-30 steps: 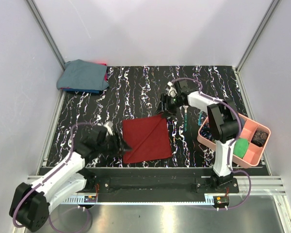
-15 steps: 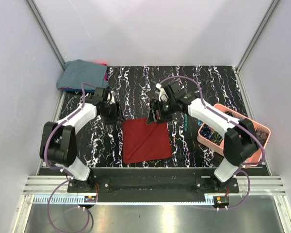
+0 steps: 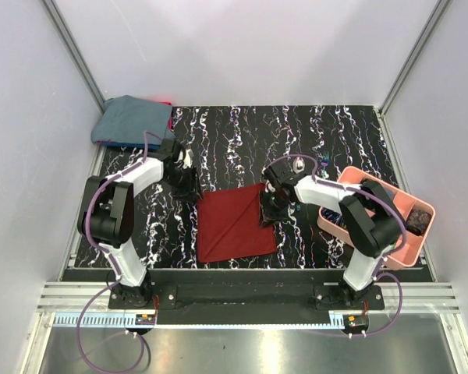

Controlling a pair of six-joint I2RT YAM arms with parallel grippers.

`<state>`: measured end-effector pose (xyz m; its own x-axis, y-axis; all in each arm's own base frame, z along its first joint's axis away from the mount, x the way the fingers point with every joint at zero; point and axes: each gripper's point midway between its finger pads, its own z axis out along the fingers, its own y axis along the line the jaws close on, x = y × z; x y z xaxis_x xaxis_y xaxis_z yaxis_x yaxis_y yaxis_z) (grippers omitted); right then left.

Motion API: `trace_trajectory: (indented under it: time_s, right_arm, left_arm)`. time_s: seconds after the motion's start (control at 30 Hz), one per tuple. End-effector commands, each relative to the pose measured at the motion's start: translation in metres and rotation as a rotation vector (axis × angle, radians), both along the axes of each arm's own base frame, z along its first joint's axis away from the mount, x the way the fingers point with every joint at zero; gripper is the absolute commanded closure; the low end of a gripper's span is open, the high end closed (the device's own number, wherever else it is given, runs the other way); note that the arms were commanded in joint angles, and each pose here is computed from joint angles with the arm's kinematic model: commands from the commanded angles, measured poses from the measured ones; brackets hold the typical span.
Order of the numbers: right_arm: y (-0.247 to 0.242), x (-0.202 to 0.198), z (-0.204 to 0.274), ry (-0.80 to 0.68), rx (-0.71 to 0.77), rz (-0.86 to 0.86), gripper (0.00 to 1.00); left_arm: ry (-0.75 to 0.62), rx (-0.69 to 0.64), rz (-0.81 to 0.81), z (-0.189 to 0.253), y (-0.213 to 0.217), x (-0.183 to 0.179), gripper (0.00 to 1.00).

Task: Fold the napkin into a case and place the utensils inside
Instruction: Turn over the upper triangle folded napkin at the center of the board.

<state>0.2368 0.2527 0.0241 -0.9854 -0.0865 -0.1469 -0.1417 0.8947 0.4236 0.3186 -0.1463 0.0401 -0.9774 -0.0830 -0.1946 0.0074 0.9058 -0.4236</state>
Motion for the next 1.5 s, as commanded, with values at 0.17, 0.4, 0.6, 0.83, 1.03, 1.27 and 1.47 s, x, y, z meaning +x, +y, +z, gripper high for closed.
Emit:
trace_trajectory:
  time_s: [0.17,0.4,0.6,0.83,1.03,1.27,1.47]
  right_arm:
    - [-0.014,0.079,-0.028,-0.123,-0.086,-0.043,0.74]
    - [-0.014,0.093,0.010,-0.194,-0.093,-0.006,0.64]
    - [-0.016,0.081,0.040,-0.209,-0.062,-0.018,0.59]
    - [-0.007,0.062,0.053,-0.213,-0.012,0.011,0.57]
    - [-0.003,0.048,0.047,-0.191,-0.017,0.036,0.56]
    - [0.003,0.041,0.045,-0.184,-0.005,0.050,0.56]
    - [0.012,0.036,0.051,-0.189,0.012,0.065,0.56]
  left_arm:
    - [-0.045,0.027,0.079,0.006,0.002,0.010,0.54]
    - [-0.082,0.072,0.222,0.009,0.016,0.009,0.59]
    - [-0.119,0.073,0.364,0.020,0.025,0.004,0.56]
    - [-0.080,0.009,0.461,0.008,0.015,0.009,0.56]
    - [-0.080,0.049,0.517,0.000,0.016,0.014,0.56]
    - [-0.074,0.147,0.563,-0.012,0.027,0.009,0.58]
    - [-0.047,0.163,0.567,-0.027,0.025,0.011,0.58]
